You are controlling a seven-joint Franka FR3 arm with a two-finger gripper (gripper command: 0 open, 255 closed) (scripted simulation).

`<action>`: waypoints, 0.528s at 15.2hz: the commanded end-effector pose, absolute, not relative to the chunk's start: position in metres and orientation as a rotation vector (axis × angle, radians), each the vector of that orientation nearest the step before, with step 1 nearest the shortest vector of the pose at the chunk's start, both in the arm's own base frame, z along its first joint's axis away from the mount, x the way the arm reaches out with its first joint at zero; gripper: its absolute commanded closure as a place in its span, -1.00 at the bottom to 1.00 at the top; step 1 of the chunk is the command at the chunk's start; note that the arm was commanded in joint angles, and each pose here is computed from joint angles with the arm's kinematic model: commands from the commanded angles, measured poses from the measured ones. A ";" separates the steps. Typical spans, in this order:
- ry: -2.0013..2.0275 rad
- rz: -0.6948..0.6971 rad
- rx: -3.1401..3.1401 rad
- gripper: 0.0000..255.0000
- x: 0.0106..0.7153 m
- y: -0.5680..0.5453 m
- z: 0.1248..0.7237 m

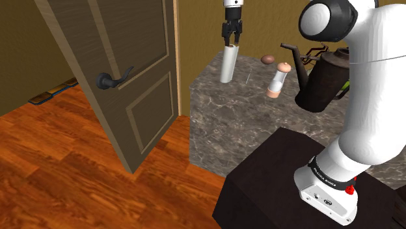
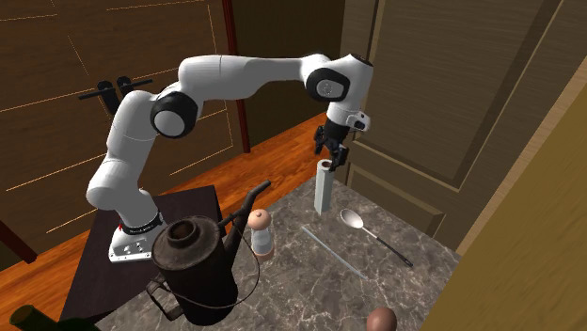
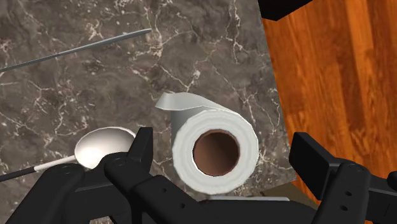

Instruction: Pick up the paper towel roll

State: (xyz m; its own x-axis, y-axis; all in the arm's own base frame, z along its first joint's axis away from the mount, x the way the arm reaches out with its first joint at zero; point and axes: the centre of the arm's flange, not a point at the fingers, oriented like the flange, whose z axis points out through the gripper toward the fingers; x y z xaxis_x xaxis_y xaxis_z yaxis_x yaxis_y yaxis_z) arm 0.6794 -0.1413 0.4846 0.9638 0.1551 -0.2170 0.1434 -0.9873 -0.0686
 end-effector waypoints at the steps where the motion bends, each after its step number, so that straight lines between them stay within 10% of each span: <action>1: -0.233 0.343 -3.060 -1.00 0.682 -0.142 0.474; 7: -0.233 0.343 -3.060 -1.00 0.682 -0.142 0.450; 8: -0.233 0.343 -3.060 1.00 0.681 -0.142 0.450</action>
State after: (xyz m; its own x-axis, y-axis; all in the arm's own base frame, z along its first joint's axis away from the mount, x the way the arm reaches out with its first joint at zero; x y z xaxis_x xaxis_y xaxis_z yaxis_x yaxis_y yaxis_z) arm 0.6814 -0.1426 0.4513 0.9640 0.1551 -0.2158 0.1434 -0.9873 -0.0690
